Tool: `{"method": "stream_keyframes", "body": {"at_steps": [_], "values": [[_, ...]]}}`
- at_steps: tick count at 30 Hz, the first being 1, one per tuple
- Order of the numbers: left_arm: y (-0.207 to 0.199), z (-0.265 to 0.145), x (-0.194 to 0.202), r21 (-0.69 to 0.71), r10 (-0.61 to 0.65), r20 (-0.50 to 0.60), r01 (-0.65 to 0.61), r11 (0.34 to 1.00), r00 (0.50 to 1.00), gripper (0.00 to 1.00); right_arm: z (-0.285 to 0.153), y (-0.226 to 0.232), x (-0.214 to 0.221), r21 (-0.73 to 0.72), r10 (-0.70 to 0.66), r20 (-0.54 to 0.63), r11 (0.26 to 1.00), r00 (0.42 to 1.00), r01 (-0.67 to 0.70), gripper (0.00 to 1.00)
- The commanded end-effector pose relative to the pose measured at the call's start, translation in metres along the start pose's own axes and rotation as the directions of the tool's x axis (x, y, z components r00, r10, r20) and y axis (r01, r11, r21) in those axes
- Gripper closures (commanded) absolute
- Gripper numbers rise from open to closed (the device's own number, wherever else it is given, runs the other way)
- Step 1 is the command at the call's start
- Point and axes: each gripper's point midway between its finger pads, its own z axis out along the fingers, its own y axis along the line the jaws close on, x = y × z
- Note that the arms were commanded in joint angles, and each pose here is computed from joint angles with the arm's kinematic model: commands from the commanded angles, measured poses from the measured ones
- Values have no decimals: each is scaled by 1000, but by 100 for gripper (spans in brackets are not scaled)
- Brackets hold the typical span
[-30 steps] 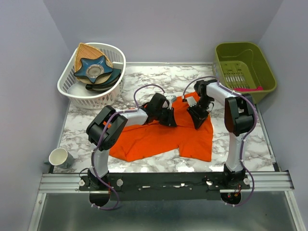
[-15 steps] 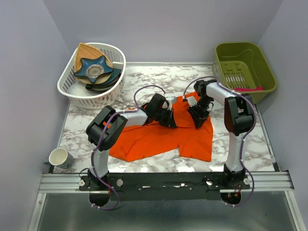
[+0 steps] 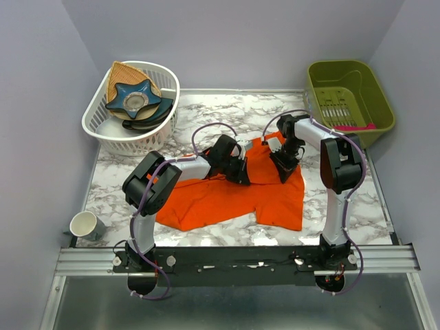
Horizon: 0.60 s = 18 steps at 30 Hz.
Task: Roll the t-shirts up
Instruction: Fold the T-shirt at the center of the board.
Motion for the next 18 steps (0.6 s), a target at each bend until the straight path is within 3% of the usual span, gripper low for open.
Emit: {"method": "stream_keyframes", "body": {"at_steps": [1,9,12,14,16,18], "values": [[-3,-8,-2,-16,35,-7,-35,999,999,100,-6,-2,1,23,-20,9,1000,1000,19,94],[-5,-7,-1,-25,41,-24,-42,999,999,96,-15,1,16,29,-51,-33,998,998,52,97],[-2,-8,4,-39,45,-40,-47,998,998,87,-8,0,26,18,-41,-89,999,995,42,97],[2,-11,4,-64,51,-40,-54,996,998,69,-6,-2,30,22,-33,-111,999,993,36,96],[4,-18,7,-80,72,-63,-77,994,995,56,-8,-3,31,28,-38,-122,999,992,41,87],[-1,-32,3,-73,94,-74,-99,992,993,52,-18,-3,32,37,-48,-132,998,990,54,74]]}}
